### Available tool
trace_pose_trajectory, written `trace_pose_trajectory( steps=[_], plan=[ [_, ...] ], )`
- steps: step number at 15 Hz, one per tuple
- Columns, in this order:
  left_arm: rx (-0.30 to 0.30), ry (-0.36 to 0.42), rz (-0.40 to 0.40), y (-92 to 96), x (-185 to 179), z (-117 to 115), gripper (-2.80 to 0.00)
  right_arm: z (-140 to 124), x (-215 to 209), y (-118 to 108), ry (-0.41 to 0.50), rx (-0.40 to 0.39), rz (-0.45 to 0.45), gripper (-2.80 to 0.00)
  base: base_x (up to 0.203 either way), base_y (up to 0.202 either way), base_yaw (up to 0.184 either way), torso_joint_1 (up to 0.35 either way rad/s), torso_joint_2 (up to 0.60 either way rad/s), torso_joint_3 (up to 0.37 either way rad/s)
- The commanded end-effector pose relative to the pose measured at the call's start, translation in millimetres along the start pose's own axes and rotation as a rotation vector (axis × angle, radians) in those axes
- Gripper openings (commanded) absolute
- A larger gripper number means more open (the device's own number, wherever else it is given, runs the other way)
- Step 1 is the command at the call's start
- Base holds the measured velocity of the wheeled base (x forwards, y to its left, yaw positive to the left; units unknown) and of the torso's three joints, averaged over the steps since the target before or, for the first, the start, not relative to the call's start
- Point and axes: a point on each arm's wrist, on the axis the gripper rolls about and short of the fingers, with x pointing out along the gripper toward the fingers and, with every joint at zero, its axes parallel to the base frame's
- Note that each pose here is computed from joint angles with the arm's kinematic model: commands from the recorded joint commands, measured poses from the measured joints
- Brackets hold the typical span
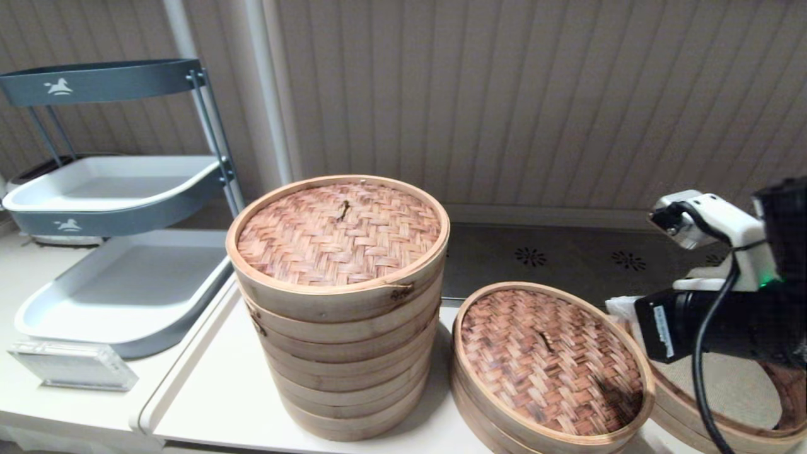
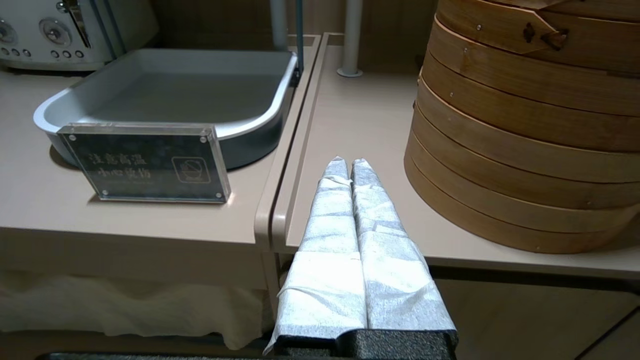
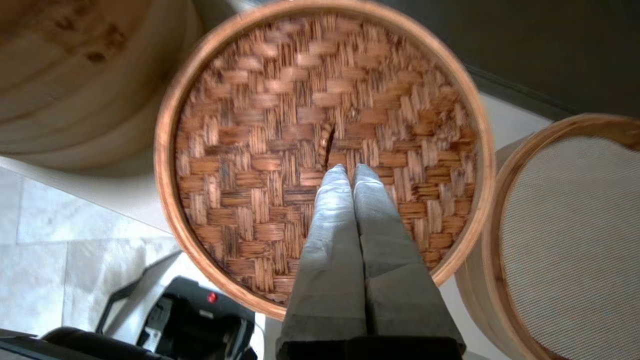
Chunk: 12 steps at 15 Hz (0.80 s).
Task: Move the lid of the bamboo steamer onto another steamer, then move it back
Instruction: Pick up the steamer
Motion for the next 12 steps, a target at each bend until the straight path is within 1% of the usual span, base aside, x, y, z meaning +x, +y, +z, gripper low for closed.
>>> trace_pose_trajectory(
  steps=[1,2,3,6,9,12],
  plan=[
    [0.0,0.021,-0.001,0.0,1.3,-6.9,-2.8,-7.4,29.2,6.3,0.1,-0.014,-0.028,-2.8,0.0,0.0,0.0,0.0,0.0,0.0],
    [0.0,0.022,-0.001,0.0,1.4,-6.9,-2.8,-9.4,34.7,6.5,0.119,-0.014,-0.05,0.0,0.0,0.0,0.0,0.0,0.0,0.0],
    [0.0,0.022,0.0,0.0,1.4,-6.9,-2.8,-11.1,40.0,6.5,0.131,-0.008,-0.058,0.0,0.0,0.0,0.0,0.0,0.0,0.0],
    [0.0,0.022,-0.001,0.0,1.4,-6.9,-2.8,-14.5,56.2,8.3,0.095,0.024,-0.056,0.0,0.0,0.0,0.0,0.0,0.0,0.0],
    [0.0,0.022,0.002,0.0,1.4,-6.9,-2.8,-24.0,78.6,10.6,0.106,0.026,-0.063,0.0,0.0,0.0,0.0,0.0,0.0,0.0],
    [0.0,0.021,0.0,0.0,1.3,-6.9,-2.8,-29.5,92.1,12.3,0.133,0.022,-0.064,0.0,0.0,0.0,0.0,0.0,0.0,0.0]
  ],
)
